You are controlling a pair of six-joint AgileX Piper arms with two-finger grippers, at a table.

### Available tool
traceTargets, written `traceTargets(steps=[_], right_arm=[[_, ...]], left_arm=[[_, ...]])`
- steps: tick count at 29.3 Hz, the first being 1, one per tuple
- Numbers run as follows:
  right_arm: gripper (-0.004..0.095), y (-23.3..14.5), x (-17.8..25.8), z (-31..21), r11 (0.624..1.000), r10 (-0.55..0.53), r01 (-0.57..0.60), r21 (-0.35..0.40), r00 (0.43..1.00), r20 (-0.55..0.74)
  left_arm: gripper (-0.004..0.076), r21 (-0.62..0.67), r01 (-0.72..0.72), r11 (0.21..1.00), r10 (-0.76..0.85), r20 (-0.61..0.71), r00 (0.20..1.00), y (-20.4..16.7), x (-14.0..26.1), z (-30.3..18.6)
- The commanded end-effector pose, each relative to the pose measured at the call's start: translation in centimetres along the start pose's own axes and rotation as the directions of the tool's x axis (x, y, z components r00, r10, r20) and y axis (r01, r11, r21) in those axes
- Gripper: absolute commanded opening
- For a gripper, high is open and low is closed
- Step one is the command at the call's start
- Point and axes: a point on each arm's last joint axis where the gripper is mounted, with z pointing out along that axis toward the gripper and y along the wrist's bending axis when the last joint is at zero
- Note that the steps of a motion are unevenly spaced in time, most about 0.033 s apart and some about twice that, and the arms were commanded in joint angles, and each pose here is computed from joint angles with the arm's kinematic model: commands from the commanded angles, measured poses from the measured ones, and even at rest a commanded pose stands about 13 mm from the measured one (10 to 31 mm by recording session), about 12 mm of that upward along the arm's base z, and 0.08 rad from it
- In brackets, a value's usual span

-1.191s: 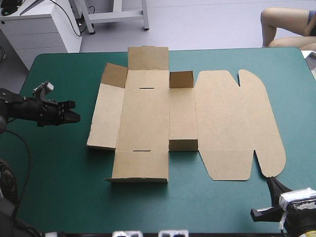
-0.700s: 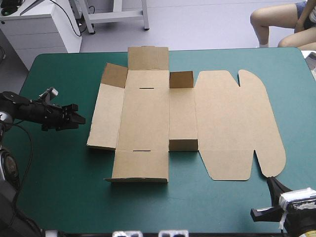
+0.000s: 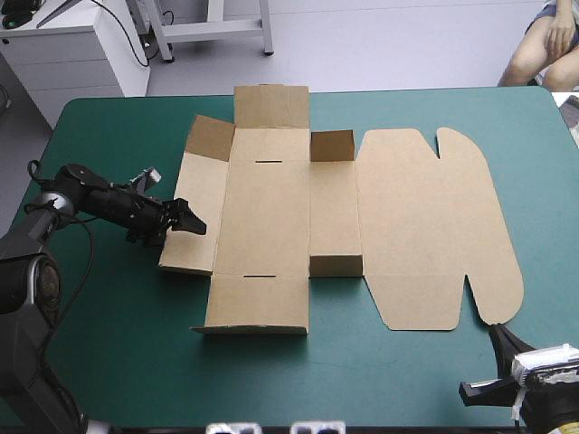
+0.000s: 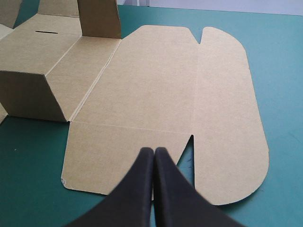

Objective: Fold the box

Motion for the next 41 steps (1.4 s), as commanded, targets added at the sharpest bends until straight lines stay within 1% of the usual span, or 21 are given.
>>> traceTargets(steps=[1,2,5,6,7,14,18,20,22,25,27,30,32,35,36,38,40,41], right_arm=[[-0.0020,0.0,-1.4,-1.0,1.000,-0.005,0.003,0.017,0.992,0.127],[-0.0020,0.0,-1.4,-1.0,1.000,-0.005,0.003,0.017,0.992,0.127],[-0.0020,0.0,-1.4,-1.0,1.000,-0.005,0.003,0.017,0.992,0.127],[-0.0020,0.0,-1.4,-1.0,1.000,-0.005,0.003,0.017,0.992,0.127],[-0.0020,0.0,-1.4,-1.0,1.000,-0.005,0.003,0.017,0.992,0.127],[-0.0020,0.0,-1.4,-1.0,1.000,-0.005,0.003,0.017,0.992,0.127],[-0.0020,0.0,-1.4,-1.0,1.000,-0.005,0.003,0.017,0.992,0.127],[-0.0020,0.0,-1.4,-1.0,1.000,-0.005,0.003,0.017,0.992,0.127],[-0.0020,0.0,-1.4,-1.0,1.000,-0.005,0.003,0.017,0.992,0.127],[-0.0020,0.0,-1.4,-1.0,1.000,-0.005,0.003,0.017,0.992,0.127],[-0.0020,0.0,-1.4,-1.0,1.000,-0.005,0.003,0.017,0.992,0.127],[-0.0020,0.0,-1.4,-1.0,1.000,-0.005,0.003,0.017,0.992,0.127],[-0.0020,0.0,-1.4,-1.0,1.000,-0.005,0.003,0.017,0.992,0.127],[-0.0020,0.0,-1.4,-1.0,1.000,-0.005,0.003,0.017,0.992,0.127],[-0.0020,0.0,-1.4,-1.0,1.000,-0.005,0.003,0.017,0.992,0.127],[-0.0020,0.0,-1.4,-1.0,1.000,-0.005,0.003,0.017,0.992,0.127],[-0.0020,0.0,-1.4,-1.0,1.000,-0.005,0.003,0.017,0.992,0.127],[-0.0020,0.0,-1.4,-1.0,1.000,-0.005,0.003,0.017,0.992,0.127]], left_arm=[[0.0494,0.035,-0.020,0.999,0.020,0.005,1.000,-1.4,0.0,-0.6],[0.0447,0.042,-0.018,0.999,0.018,-0.007,1.000,-1.5,0.1,-0.6],[0.0124,0.075,-0.012,0.997,0.013,-0.008,1.000,-1.8,0.1,-0.6],[-0.0015,0.076,-0.017,0.997,0.017,-0.006,1.000,-1.8,0.1,-0.6],[0.0007,0.077,-0.035,0.996,0.035,-0.005,0.999,-1.8,0.1,-0.6],[0.0008,0.134,-0.026,0.991,0.028,-0.015,0.999,-2.3,0.2,-0.7],[0.0008,0.114,-0.029,0.993,0.031,-0.020,0.999,-2.3,0.0,-0.8],[0.0008,0.106,-0.054,0.993,0.054,0.004,0.999,-2.8,-0.4,-1.5],[0.0008,0.060,-0.103,0.993,0.102,0.020,0.995,-3.4,-0.8,-2.5],[0.0003,-0.050,-0.157,0.986,0.158,0.027,0.987,-4.4,-1.4,-4.2],[-0.0008,-0.150,-0.215,0.965,0.219,0.010,0.976,-5.4,-1.8,-5.0],[-0.0008,-0.266,-0.333,0.905,0.335,-0.039,0.941,-7.2,-2.2,-5.4],[-0.0008,-0.300,-0.402,0.865,0.402,-0.064,0.913,-8.7,-2.4,-5.2],[-0.0008,-0.358,-0.538,0.763,0.533,-0.120,0.837,-11.2,-2.7,-4.9],[-0.0008,-0.377,-0.589,0.715,0.582,-0.147,0.800,-12.1,-2.8,-4.8],[-0.0008,-0.398,-0.700,0.593,0.683,-0.211,0.699,-13.8,-2.9,-4.7],[-0.0008,-0.422,-0.792,0.441,0.756,-0.302,0.581,-15.6,-2.8,-4.4],[-0.0008,-0.434,-0.817,0.380,0.771,-0.339,0.539,-16.3,-2.7,-4.2]])
